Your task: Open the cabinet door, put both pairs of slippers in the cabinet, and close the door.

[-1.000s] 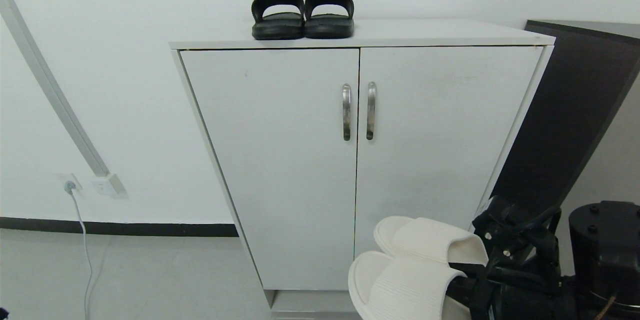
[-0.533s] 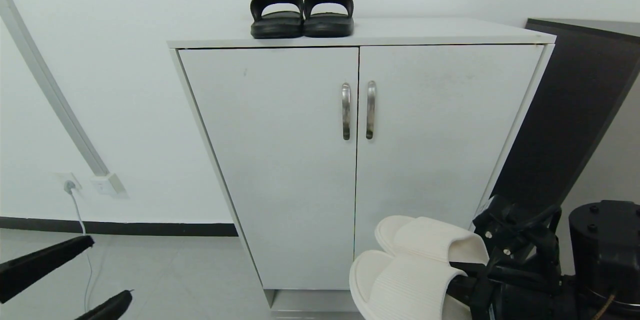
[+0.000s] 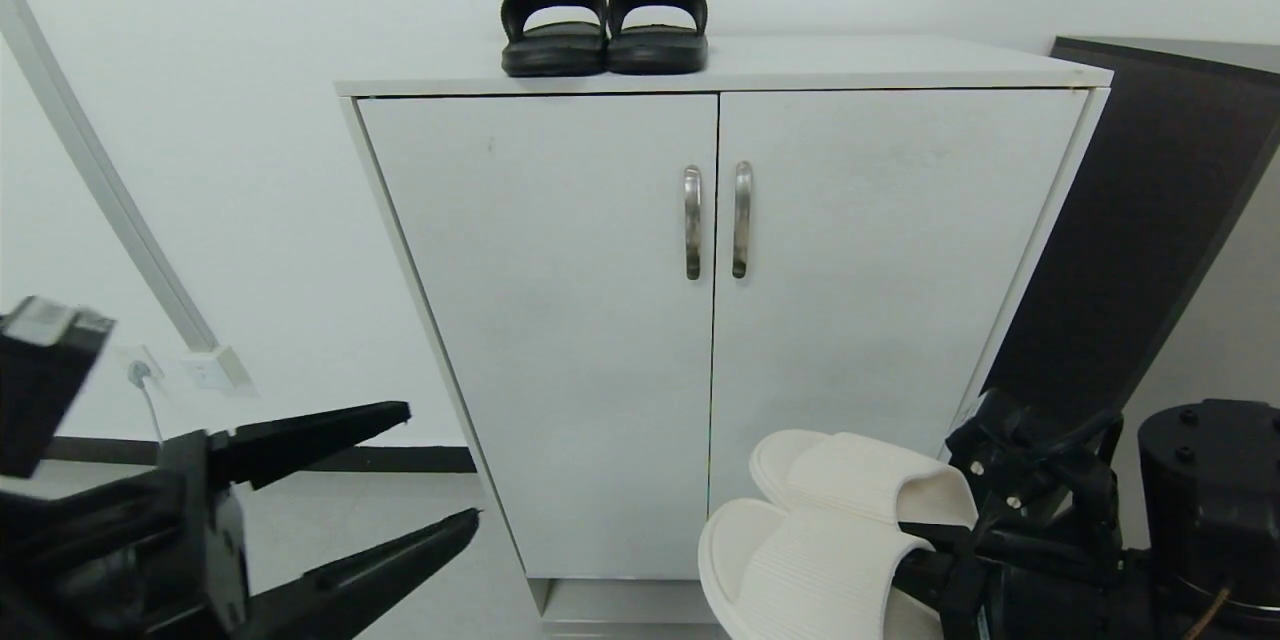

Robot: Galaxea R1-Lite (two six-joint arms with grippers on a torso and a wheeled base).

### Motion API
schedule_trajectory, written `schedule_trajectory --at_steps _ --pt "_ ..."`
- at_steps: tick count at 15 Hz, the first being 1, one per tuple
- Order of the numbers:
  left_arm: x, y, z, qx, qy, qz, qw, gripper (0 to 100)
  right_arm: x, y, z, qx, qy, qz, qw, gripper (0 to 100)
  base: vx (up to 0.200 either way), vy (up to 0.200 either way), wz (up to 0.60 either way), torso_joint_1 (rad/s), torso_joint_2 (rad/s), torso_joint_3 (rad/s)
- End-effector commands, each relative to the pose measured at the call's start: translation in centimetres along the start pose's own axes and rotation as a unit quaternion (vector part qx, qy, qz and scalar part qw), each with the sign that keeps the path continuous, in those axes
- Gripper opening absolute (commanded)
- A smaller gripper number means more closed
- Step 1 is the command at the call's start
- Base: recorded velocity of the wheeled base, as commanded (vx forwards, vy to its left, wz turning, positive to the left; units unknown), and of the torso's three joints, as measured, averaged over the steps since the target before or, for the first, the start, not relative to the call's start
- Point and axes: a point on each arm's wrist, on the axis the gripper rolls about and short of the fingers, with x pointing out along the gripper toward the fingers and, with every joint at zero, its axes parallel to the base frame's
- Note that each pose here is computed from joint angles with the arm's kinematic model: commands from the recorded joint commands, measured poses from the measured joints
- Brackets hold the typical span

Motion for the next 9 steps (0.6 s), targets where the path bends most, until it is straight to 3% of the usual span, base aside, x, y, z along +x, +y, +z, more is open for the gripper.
schedule_trajectory --at_steps 1,9 --pt "3.4 -0.1 0.8 -0.004 0.025 -0.027 0.9993 100 0.0 0.0 -0.1 0.001 0.002 0.0 1.0 0 0.0 0.0 0.0 0.0 0.0 0.0" --pt "11.9 -1.4 5.4 -0.001 0.007 -0.096 0.9953 100 0.3 -0.2 -0.2 0.004 0.005 -0.003 1.0 0 0.0 0.0 0.0 0.0 0.0 0.0"
